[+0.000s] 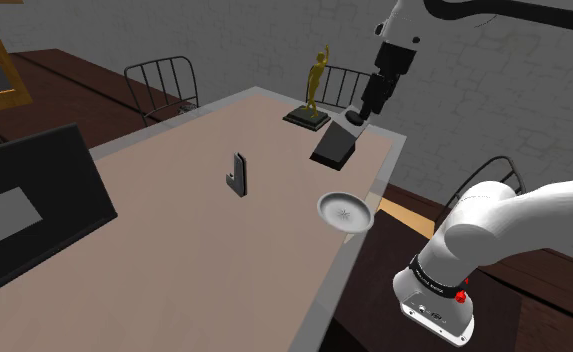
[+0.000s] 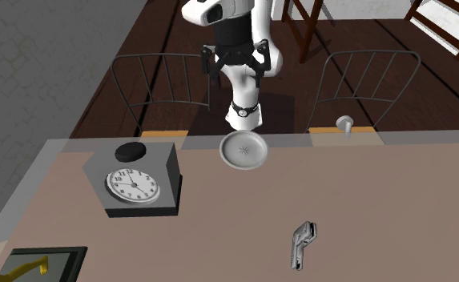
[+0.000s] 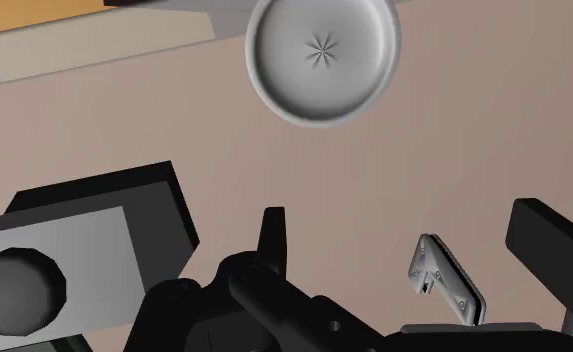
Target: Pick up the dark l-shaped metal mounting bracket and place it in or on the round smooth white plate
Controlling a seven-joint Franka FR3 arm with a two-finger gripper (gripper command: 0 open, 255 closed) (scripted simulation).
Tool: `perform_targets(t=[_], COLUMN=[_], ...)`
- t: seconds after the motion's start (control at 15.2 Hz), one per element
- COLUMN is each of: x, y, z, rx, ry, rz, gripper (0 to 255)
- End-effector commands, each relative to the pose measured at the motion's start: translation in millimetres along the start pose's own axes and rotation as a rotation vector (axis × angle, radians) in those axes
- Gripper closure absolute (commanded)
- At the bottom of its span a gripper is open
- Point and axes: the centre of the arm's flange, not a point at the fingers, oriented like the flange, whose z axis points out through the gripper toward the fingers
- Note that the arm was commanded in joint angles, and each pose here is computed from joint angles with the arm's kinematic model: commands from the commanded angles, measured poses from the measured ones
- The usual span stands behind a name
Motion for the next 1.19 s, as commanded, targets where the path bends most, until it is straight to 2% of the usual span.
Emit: perform_targets(t=[0.0,1.12], x=[0,142], y=[0,-117], z=[0,121], rx=[0.000,-0.078], ry=[0.000,0.097], rz=[0.000,-0.014], gripper=[0,0])
